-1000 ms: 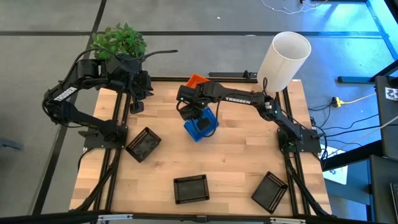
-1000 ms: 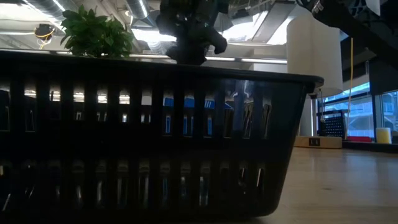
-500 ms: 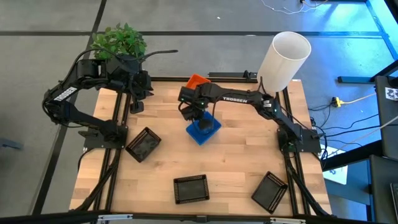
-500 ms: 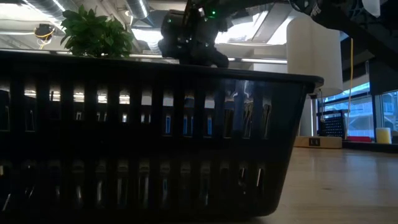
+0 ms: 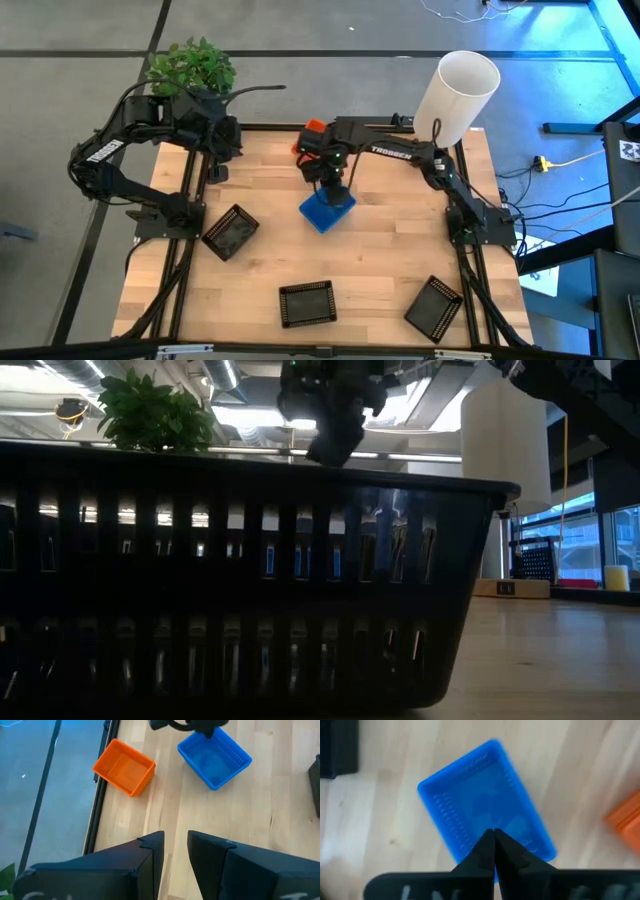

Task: Stack baskets by color
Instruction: Stack the right blue bin on the blue bins

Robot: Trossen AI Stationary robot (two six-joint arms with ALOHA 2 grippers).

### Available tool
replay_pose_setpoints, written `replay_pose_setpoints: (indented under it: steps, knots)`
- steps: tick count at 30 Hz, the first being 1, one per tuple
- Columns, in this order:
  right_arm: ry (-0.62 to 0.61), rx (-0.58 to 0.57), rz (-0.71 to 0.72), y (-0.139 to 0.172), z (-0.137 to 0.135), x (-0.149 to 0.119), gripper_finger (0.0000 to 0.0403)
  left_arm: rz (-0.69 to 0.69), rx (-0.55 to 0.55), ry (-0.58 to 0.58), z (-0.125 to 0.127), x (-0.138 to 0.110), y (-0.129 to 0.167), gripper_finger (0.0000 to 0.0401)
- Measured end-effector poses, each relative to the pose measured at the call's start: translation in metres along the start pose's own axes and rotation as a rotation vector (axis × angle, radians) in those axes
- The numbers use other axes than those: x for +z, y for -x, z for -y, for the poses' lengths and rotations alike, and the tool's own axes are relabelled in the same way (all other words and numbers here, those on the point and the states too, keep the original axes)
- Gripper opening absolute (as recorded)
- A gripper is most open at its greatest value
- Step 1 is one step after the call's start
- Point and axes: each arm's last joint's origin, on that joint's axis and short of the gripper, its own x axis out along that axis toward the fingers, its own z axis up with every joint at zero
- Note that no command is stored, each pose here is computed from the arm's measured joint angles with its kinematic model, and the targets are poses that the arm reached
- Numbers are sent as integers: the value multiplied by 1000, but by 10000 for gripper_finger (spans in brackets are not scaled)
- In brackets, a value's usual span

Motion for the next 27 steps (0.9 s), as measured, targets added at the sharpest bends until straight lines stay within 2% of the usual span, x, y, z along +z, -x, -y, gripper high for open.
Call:
replay_pose_setpoints:
  steps: [6,11,15,19,24,27]
  knots:
    - [-95,106,-110,-37,2,-14,0,-20,-4,-2,0,-2,0,78]
    - [-107,119,-139,-80,9,-27,0,-19,-3,0,0,-5,4,78]
    - [-124,115,-149,-103,15,-38,0,-8,-2,7,1,-8,9,78]
    - [-167,103,-165,-111,26,-50,0,5,1,35,1,-11,13,78]
    - [-194,-18,-236,-107,43,-61,0,18,3,57,1,-13,17,78]
    - [-225,-32,-244,-103,55,-69,0,26,4,59,1,-15,20,78]
